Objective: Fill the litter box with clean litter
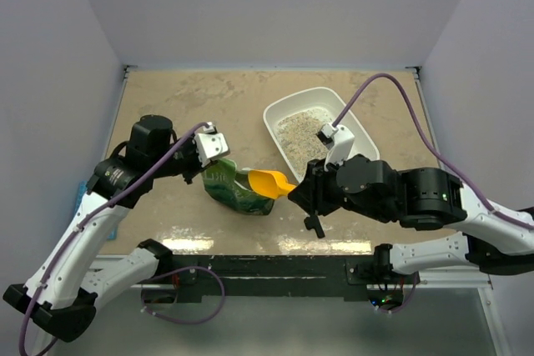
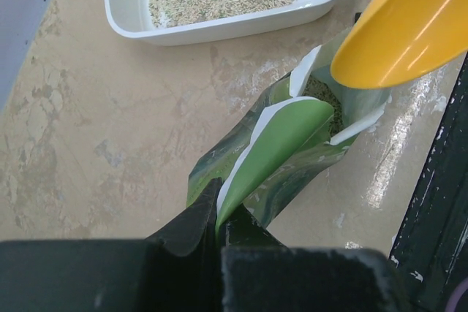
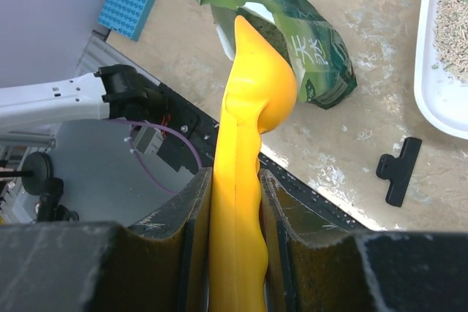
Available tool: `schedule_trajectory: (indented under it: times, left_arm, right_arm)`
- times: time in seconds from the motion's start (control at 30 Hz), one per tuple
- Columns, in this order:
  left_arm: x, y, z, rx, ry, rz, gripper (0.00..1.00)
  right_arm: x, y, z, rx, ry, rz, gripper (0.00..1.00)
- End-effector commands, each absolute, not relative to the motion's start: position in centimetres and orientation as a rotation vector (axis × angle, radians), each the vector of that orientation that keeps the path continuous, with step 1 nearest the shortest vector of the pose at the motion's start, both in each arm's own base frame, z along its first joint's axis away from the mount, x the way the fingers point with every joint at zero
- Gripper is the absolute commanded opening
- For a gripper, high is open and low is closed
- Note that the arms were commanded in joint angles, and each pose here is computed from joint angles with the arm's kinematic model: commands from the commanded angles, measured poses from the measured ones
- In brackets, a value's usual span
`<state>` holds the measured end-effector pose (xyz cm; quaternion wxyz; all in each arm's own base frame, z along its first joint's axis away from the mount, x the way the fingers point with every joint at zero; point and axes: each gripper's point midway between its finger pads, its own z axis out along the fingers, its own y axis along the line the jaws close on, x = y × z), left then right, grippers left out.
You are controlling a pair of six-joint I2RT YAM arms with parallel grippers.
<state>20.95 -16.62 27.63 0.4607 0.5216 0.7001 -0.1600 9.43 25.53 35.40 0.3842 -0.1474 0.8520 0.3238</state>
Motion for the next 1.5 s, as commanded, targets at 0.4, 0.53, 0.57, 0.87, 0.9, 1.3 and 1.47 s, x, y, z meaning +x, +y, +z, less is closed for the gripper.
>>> schedule_trajectory:
  times: [0.4, 0.53, 0.57, 0.87, 0.9, 1.3, 1.47]
  left_arm:
    - [20.3, -18.8, 33.8, 1.163, 1.407, -0.477, 0.00]
    - [21.2, -18.7, 33.5, 1.096, 1.481, -0.492, 0.00]
    - [21.2, -18.7, 33.3, 1.070, 1.507, -0.506, 0.00]
    - [20.2, -18.7, 34.6, 0.946, 1.503, -0.583, 0.00]
    - [20.2, -18.7, 34.8, 0.940, 1.497, -0.586, 0.00]
    - [21.4, -19.8, 34.4, 0.849, 1.563, -0.661, 0.00]
    - [21.5, -19.7, 33.3, 0.835, 1.586, -0.663, 0.00]
  right_arm:
    - [13.0, 28.6, 32.7, -0.368, 2.241, 0.774, 0.00]
    - [14.4, 29.6, 31.2, -0.399, 2.299, 0.794, 0.00]
    - [15.1, 29.7, 30.5, -0.391, 2.332, 0.770, 0.00]
    - [16.4, 29.8, 27.2, -0.444, 2.552, 0.657, 0.00]
    - [16.8, 30.0, 27.2, -0.442, 2.564, 0.643, 0.00]
    - [17.1, 29.1, 23.4, -0.421, 2.762, 0.526, 0.00]
    - [17.5, 29.8, 21.0, -0.437, 2.809, 0.473, 0.00]
